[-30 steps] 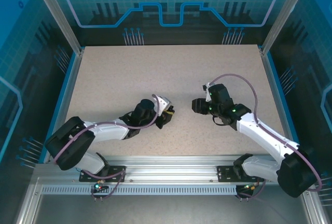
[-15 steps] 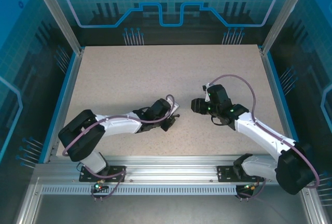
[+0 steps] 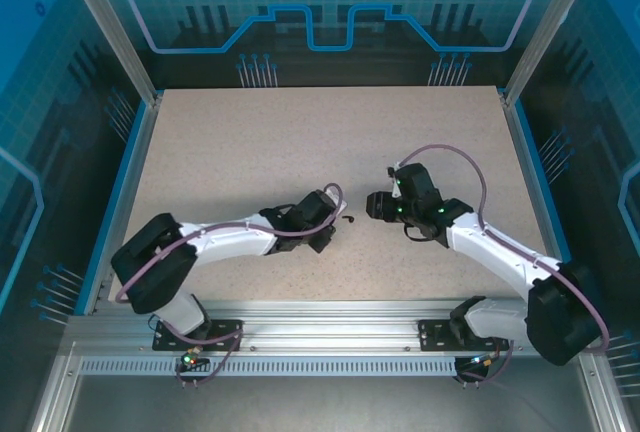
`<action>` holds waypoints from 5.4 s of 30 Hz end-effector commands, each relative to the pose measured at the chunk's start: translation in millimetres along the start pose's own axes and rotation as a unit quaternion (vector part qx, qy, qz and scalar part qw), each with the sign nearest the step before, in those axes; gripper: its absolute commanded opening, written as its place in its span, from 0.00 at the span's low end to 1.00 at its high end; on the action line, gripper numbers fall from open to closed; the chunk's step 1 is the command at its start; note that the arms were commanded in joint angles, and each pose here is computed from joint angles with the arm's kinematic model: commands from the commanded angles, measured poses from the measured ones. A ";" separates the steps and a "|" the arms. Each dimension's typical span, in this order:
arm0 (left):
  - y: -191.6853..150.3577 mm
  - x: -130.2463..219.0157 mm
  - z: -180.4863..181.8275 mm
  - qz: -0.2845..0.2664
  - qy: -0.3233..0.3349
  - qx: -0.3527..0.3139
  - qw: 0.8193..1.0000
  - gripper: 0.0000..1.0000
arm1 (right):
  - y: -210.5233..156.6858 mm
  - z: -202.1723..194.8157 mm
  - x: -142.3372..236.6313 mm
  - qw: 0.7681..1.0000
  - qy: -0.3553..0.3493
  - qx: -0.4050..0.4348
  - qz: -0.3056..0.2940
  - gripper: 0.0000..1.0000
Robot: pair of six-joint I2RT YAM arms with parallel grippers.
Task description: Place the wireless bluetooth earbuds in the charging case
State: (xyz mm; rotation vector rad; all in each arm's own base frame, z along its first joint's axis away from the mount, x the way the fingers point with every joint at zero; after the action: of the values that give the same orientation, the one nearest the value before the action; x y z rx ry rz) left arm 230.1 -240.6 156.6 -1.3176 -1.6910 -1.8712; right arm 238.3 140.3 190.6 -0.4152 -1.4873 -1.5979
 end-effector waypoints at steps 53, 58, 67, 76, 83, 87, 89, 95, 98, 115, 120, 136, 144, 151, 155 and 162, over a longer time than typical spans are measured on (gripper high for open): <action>77.1 162.9 191.4 -0.402 0.071 0.400 0.821 0.00 | -19.5 219.9 -170.4 0.941 -0.033 0.252 0.225 0.43; 76.4 162.6 191.0 -0.402 0.068 0.398 0.822 0.00 | -17.8 225.2 -169.9 0.940 -0.033 0.253 0.225 0.41; 76.0 163.0 190.2 -0.404 0.063 0.395 0.823 0.00 | -27.9 223.4 -181.0 0.934 -0.045 0.257 0.242 0.35; 77.3 163.2 189.0 -0.405 0.050 0.395 0.823 0.00 | -26.6 222.8 -175.4 0.935 -0.042 0.256 0.240 0.24; 77.2 162.3 187.5 -0.404 0.040 0.394 0.825 0.00 | -12.3 223.3 -152.4 0.945 -0.037 0.248 0.208 0.12; 76.7 159.4 185.8 -0.400 0.025 0.393 0.827 0.00 | 3.8 219.1 -126.8 0.954 -0.041 0.243 0.172 0.12; 75.9 157.6 184.6 -0.399 0.014 0.393 0.828 0.00 | 11.8 214.3 -113.1 0.958 -0.043 0.238 0.155 0.12; 71.7 141.7 177.8 -0.396 -0.051 0.378 0.835 0.00 | 42.4 184.9 -62.0 0.971 -0.058 0.210 0.093 0.11; 73.9 130.5 165.0 -0.388 -0.108 0.339 0.850 0.00 | 62.8 162.5 -27.2 0.978 -0.065 0.194 0.049 0.11; 80.1 69.4 42.8 -0.390 -0.312 -0.027 0.866 0.00 | 128.1 107.5 152.9 0.932 0.025 0.245 -0.266 0.14; 91.2 68.8 21.4 -0.393 -0.328 -0.094 0.854 0.00 | 120.0 106.4 148.8 0.922 0.066 0.261 -0.277 0.12; 101.5 94.7 4.6 -0.412 -0.357 -0.134 0.828 0.00 | 99.8 82.9 146.1 0.924 0.106 0.232 -0.286 0.12; 102.6 101.4 2.2 -0.412 -0.371 -0.130 0.822 0.00 | 93.6 81.8 140.1 0.917 0.120 0.235 -0.301 0.11; 104.1 102.9 0.9 -0.409 -0.375 -0.127 0.822 0.00 | 93.6 79.9 132.5 0.919 0.115 0.230 -0.300 0.10; 103.8 102.5 0.4 -0.407 -0.377 -0.125 0.823 0.00 | 93.7 79.3 129.2 0.920 0.111 0.228 -0.298 0.10; 100.6 98.1 4.3 -0.401 -0.352 -0.115 0.838 0.00 | 94.1 75.1 137.4 0.927 0.101 0.207 -0.298 0.09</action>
State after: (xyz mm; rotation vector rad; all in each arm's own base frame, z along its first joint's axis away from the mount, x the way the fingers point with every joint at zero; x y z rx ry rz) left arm 256.6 -230.5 275.6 -1.7620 -2.7628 -2.1473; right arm 212.0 177.7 361.6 0.4937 -1.8272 -1.5717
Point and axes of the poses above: each hand's point on the last joint's axis, 136 mm out from that joint toward the fingers, its own x axis back along the fingers, its own z axis along the line the jaws close on, y = z × x, the point moved 10 cm from there along x, back along the fingers, and after that the axes turned 15 degrees about x, right-handed, at the moved point
